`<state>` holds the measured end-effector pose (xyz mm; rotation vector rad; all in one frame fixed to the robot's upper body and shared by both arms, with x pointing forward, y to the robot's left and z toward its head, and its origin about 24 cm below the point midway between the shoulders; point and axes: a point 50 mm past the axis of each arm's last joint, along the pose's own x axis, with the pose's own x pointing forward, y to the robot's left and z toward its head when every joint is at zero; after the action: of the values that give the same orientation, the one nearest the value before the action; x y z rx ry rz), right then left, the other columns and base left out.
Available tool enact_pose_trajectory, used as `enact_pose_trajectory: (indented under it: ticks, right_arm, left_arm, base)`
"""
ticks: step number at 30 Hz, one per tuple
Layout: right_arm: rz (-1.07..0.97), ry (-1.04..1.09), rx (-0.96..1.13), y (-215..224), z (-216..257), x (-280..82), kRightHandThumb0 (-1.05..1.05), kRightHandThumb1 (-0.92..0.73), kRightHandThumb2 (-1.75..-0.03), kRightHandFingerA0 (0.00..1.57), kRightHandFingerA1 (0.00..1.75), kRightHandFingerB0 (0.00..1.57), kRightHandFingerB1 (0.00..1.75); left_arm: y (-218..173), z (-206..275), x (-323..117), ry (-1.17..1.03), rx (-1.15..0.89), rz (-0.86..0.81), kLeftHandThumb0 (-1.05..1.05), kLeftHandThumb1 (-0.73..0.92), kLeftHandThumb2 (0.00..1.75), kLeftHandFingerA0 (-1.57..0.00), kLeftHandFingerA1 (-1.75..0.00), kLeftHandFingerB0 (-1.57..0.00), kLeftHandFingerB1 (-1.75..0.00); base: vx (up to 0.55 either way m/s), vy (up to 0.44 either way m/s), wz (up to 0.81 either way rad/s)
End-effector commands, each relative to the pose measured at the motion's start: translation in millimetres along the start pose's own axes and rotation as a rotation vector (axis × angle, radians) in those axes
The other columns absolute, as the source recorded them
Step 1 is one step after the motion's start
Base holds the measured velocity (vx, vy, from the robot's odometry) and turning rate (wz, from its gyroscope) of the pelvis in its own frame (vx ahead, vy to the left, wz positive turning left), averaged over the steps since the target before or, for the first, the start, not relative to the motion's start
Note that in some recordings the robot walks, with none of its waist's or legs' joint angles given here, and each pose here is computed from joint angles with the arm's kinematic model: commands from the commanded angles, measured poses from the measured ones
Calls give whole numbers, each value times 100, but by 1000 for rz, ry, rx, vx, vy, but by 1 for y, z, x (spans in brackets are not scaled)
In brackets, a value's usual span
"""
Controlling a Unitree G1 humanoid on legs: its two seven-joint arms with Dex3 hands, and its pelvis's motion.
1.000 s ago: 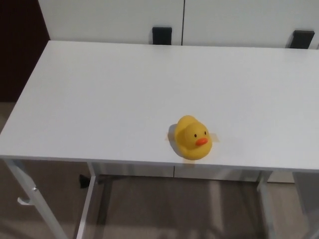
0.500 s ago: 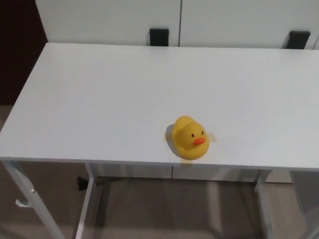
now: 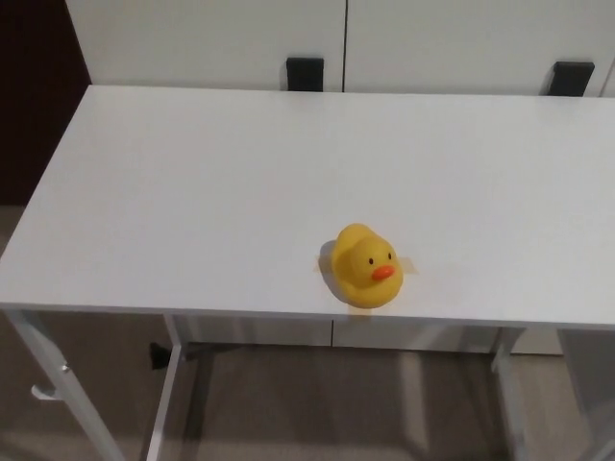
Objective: The robot uses its right hand to push the yellow duck toy to the center of the white desk.
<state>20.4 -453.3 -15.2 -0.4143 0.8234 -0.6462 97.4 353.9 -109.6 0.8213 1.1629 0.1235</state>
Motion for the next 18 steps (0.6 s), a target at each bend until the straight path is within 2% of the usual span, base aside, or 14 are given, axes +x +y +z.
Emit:
enact_pose_trajectory:
  ticks: [1, 2, 10, 11, 18]
  right_arm:
    - [39, -49, -1, -4, 8, 1, -9, -55, -92, 120, 69, 82, 58]
    - [49, -54, -4, -4, 9, 1, -5, -51, -101, 111, 60, 81, 58]
    - [77, -55, -17, -2, 7, 0, -5, -53, -99, 106, 56, 81, 56]
    - [79, -52, -21, -2, 8, 1, -6, -55, -93, 107, 57, 81, 56]
    - [81, -50, -29, -3, 12, 3, -6, -54, -95, 106, 57, 79, 56]
  left_arm:
    - [6, -2, -1, -26, 2, 14, -16, 68, 68, -85, -73, -83, -63]
    - [6, -2, -1, -26, 2, 14, -17, 68, 67, -85, -74, -82, -63]
    - [5, -3, -1, -20, 8, 14, -17, 66, 66, -86, -73, -83, -63]
    - [5, -3, -1, -20, 8, 14, -16, 66, 68, -85, -73, -84, -64]
    - [5, 0, 0, -22, 1, 10, -15, 67, 68, -85, -71, -82, -62]
  base:
    - [0, 0, 0]
    - [0, 0, 0]
    - [0, 0, 0]
    - [0, 0, 0]
    - [0, 0, 0]
